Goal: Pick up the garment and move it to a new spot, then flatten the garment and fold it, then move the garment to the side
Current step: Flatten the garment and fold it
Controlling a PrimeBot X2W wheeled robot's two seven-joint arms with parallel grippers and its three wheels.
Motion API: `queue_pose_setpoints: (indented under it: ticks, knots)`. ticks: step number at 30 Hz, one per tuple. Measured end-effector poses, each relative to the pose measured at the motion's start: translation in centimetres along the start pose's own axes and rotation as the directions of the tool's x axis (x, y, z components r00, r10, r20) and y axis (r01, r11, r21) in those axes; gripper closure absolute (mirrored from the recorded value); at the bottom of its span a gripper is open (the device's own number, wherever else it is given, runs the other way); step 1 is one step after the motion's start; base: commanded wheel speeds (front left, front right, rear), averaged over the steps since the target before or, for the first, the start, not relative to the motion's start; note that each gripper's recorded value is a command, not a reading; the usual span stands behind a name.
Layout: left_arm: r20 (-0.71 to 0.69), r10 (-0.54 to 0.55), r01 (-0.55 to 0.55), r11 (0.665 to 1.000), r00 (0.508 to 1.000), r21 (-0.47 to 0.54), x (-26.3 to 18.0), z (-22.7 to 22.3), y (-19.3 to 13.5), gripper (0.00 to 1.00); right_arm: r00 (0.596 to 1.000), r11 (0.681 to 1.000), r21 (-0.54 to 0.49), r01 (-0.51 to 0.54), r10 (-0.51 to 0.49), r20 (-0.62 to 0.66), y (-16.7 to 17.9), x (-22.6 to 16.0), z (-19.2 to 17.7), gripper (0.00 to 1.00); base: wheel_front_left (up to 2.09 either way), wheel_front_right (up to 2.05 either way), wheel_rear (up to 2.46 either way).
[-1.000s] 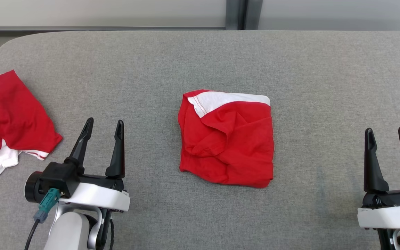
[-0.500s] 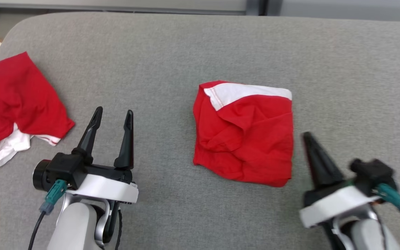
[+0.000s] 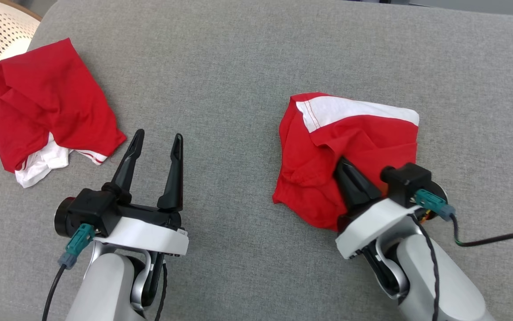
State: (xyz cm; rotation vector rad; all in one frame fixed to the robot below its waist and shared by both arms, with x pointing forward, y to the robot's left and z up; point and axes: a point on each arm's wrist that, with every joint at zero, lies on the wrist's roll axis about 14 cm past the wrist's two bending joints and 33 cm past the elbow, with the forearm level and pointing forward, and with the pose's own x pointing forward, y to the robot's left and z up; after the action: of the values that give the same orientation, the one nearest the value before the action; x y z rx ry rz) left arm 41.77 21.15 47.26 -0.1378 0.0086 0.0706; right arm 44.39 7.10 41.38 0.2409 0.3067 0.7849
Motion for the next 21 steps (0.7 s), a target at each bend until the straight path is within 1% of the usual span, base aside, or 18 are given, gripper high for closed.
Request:
queue_pose_setpoints:
  ticks: [5,8,12,15,19,21]
  knots:
    - [0.0,0.007,-0.007,1.0,1.0,-0.005,-0.1,0.0,0.0,0.0,0.998,0.998,-0.022,-0.061,0.06,-0.018,1.8,1.2,-0.1,1.0,0.0,0.0,0.0]
    - [0.0,0.006,-0.006,1.0,1.0,-0.009,0.0,0.0,-0.1,0.0,0.992,0.994,-0.041,-0.097,0.094,-0.08,2.8,1.5,-1.4,1.0,0.0,0.0,0.0]
    - [-0.003,0.0,0.0,1.0,1.0,-0.016,0.1,-0.2,-0.3,0.0,0.972,0.985,-0.069,-0.161,0.146,-0.183,4.4,1.5,-3.5,1.0,0.0,0.0,0.0]
    - [-0.007,-0.004,0.004,1.0,1.0,-0.02,0.2,-0.3,-0.6,0.0,0.96,0.979,-0.07,-0.191,0.171,-0.221,5.2,1.3,-4.3,1.0,0.0,0.0,0.0]
    - [-0.006,-0.011,0.011,1.0,1.0,-0.024,0.3,-0.3,-0.8,0.0,0.954,0.976,-0.064,-0.209,0.19,-0.23,5.5,0.9,-4.4,1.0,0.0,0.0,0.0]
    - [-0.005,-0.013,0.013,1.0,1.0,-0.026,0.4,-0.3,-0.9,0.0,0.958,0.975,-0.055,-0.214,0.199,-0.208,5.8,0.7,-4.0,1.0,0.0,0.0,0.0]
